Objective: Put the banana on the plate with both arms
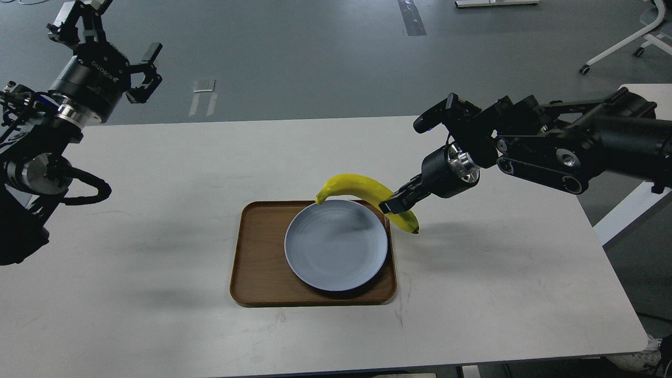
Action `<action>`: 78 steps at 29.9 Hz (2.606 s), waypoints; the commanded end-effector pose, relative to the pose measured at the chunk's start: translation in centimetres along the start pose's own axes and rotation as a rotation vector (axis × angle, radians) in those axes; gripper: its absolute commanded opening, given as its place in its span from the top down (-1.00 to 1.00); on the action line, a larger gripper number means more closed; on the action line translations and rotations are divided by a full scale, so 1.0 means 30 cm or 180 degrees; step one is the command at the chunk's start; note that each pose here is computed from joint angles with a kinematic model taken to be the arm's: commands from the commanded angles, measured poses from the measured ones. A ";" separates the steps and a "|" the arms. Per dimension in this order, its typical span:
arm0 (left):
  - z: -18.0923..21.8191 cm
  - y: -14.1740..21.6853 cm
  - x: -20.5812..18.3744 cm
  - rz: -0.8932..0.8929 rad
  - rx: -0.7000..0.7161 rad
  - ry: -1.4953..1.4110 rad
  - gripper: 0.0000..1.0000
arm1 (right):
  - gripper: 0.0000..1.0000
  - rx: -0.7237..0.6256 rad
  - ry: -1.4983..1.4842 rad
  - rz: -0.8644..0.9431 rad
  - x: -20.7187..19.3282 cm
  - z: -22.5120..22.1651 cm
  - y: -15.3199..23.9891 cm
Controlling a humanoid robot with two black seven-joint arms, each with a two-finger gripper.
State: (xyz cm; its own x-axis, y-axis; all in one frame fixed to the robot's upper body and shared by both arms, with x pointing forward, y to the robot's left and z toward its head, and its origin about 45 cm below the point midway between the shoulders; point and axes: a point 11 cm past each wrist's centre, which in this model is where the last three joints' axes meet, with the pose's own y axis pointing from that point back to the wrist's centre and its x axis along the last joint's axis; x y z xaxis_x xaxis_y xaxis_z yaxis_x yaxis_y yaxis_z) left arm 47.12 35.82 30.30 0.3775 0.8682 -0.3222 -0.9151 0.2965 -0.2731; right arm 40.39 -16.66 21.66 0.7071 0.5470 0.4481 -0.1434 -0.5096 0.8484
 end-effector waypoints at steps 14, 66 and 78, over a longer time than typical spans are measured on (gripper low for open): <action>-0.016 -0.004 -0.012 -0.0020 0.0016 0.0027 -0.98 | 1.00 0.0066 0.0118 -0.0260 -0.038 -0.059 -0.127; 0.006 0.012 0.000 -0.0015 -0.0009 0.0018 -0.98 | -1.00 0.1321 -0.3228 0.3040 0.035 0.362 0.365; -0.044 0.032 -0.042 -0.0114 0.0055 0.0151 -0.98 | -1.00 0.2167 -0.4687 0.3970 -0.191 0.472 0.353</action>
State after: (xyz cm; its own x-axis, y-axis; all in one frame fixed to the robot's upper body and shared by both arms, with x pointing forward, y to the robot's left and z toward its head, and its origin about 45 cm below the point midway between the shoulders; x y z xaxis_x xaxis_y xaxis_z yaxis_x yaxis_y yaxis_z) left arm 46.55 34.82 30.28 0.4105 0.8455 -0.3416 -0.9024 0.3229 -0.2854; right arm 45.13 -34.39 25.06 0.4324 -0.8831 -0.1821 -0.9011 -0.4306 -0.0514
